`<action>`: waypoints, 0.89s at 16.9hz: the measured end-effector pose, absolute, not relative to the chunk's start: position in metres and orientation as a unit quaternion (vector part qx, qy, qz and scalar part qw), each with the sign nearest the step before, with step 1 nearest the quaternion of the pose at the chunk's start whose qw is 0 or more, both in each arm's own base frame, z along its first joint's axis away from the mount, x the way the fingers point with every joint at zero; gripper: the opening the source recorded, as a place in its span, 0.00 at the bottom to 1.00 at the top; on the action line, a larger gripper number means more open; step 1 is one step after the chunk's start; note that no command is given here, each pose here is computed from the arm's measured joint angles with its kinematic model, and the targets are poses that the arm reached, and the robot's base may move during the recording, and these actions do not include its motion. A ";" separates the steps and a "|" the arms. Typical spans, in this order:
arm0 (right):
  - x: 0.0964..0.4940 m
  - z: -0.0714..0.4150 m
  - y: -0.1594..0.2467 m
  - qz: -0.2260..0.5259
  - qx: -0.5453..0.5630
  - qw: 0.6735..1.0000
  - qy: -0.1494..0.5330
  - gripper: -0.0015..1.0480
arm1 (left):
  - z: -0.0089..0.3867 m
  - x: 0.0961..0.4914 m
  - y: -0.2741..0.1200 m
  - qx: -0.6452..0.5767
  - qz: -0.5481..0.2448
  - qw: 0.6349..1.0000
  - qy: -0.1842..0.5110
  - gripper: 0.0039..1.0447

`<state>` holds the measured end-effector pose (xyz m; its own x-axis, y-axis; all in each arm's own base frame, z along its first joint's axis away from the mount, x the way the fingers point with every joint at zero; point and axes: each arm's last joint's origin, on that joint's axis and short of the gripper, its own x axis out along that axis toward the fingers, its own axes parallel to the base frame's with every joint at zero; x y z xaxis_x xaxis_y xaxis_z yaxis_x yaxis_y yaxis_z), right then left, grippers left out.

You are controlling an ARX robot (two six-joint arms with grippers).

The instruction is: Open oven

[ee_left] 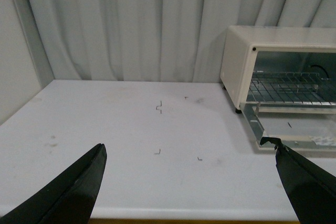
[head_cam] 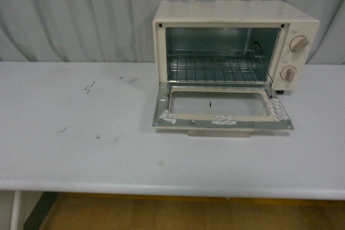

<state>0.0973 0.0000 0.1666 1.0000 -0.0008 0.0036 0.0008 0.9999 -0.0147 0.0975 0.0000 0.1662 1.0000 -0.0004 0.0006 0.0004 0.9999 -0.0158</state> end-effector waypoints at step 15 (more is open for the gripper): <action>0.097 0.167 0.000 0.000 -0.007 1.000 -0.003 0.94 | 0.166 0.097 0.000 -0.008 0.000 1.000 0.000 0.94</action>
